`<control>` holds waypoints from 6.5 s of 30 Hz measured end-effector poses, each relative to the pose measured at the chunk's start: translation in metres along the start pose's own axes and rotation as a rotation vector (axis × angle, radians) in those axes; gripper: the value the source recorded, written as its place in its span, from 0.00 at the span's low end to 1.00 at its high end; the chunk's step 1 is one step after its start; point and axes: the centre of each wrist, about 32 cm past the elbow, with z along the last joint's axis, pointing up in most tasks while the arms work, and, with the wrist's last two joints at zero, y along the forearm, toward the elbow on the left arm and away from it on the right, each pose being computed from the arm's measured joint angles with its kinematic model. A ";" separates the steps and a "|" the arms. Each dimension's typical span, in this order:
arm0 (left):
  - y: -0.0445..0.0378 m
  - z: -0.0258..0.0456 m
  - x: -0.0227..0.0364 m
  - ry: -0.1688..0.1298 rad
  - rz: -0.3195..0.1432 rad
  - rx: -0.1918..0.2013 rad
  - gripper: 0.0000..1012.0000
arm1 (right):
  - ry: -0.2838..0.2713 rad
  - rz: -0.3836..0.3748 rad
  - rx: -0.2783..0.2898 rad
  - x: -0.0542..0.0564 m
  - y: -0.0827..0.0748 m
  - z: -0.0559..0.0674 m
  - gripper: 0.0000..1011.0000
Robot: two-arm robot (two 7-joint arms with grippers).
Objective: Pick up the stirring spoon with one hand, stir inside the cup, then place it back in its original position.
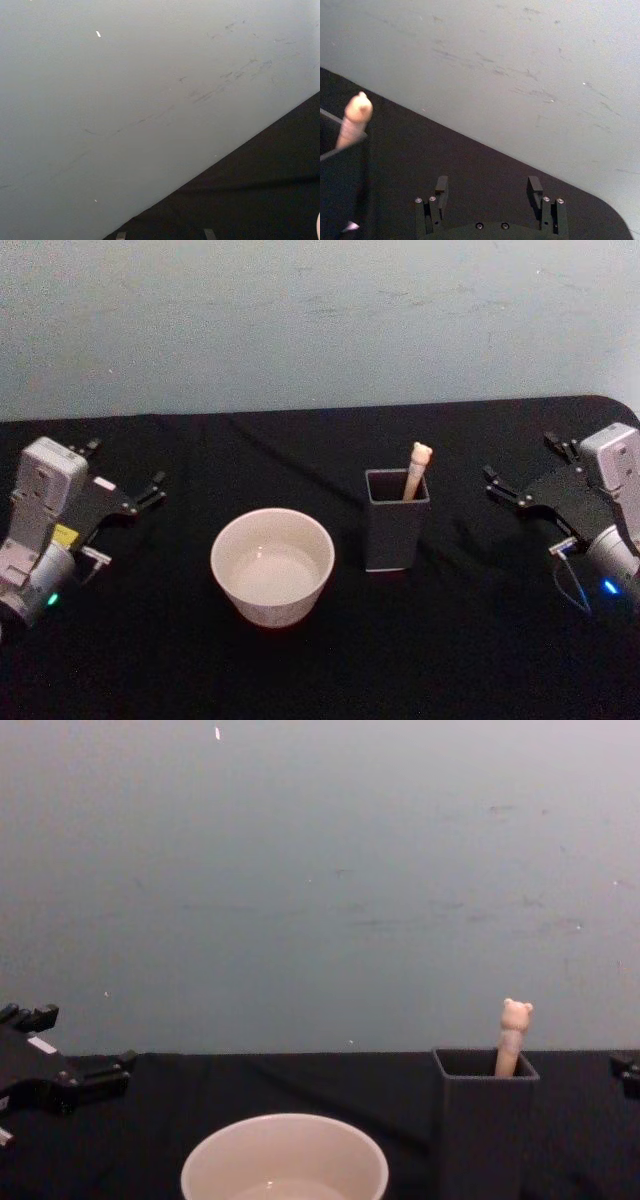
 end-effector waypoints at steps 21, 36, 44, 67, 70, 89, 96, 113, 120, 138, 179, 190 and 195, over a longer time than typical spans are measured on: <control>0.0000 0.0000 0.0000 0.000 0.000 0.000 0.99 | 0.364 0.370 0.024 0.012 -0.011 0.033 0.99; 0.0000 0.0000 0.0000 0.000 0.000 0.000 0.99 | 0.391 0.425 0.033 0.000 0.027 0.034 0.99; 0.0000 0.0000 0.0000 0.000 0.000 0.000 0.99 | 0.386 0.432 0.046 -0.004 0.037 0.034 0.99; 0.0000 0.0000 0.0000 0.000 0.000 0.000 0.99 | 0.382 0.435 0.049 -0.005 0.039 0.034 0.82; 0.0000 0.0000 0.0000 0.000 0.000 0.000 0.99 | 0.382 0.436 0.049 -0.005 0.039 0.034 0.77; 0.0000 0.0000 0.0000 0.000 0.000 0.000 0.99 | 0.384 0.436 0.049 -0.005 0.039 0.034 0.21; 0.0000 0.0000 0.0000 0.000 0.000 0.000 0.99 | 0.384 0.436 0.049 -0.005 0.039 0.034 0.21; 0.0000 0.0000 0.0000 0.000 0.000 0.000 0.99 | 0.274 0.429 0.226 -0.002 0.028 0.067 0.21; 0.0000 0.0000 0.0000 0.000 0.000 0.000 0.99 | 0.245 0.416 0.330 0.008 0.023 0.085 0.21; 0.0000 0.0000 0.0000 0.000 0.000 0.000 0.99 | 0.251 0.482 0.442 -0.012 0.043 0.107 0.21; 0.0000 0.0000 0.0000 0.000 0.000 0.000 0.99 | 0.252 0.603 0.324 -0.107 0.078 0.045 0.21; 0.0000 0.0000 0.0000 0.000 0.000 0.000 0.99 | 0.220 0.616 0.317 -0.113 0.079 0.036 0.21; 0.0000 0.0000 0.0000 0.000 0.000 0.000 0.99 | 0.202 0.616 0.322 -0.113 0.078 0.034 0.21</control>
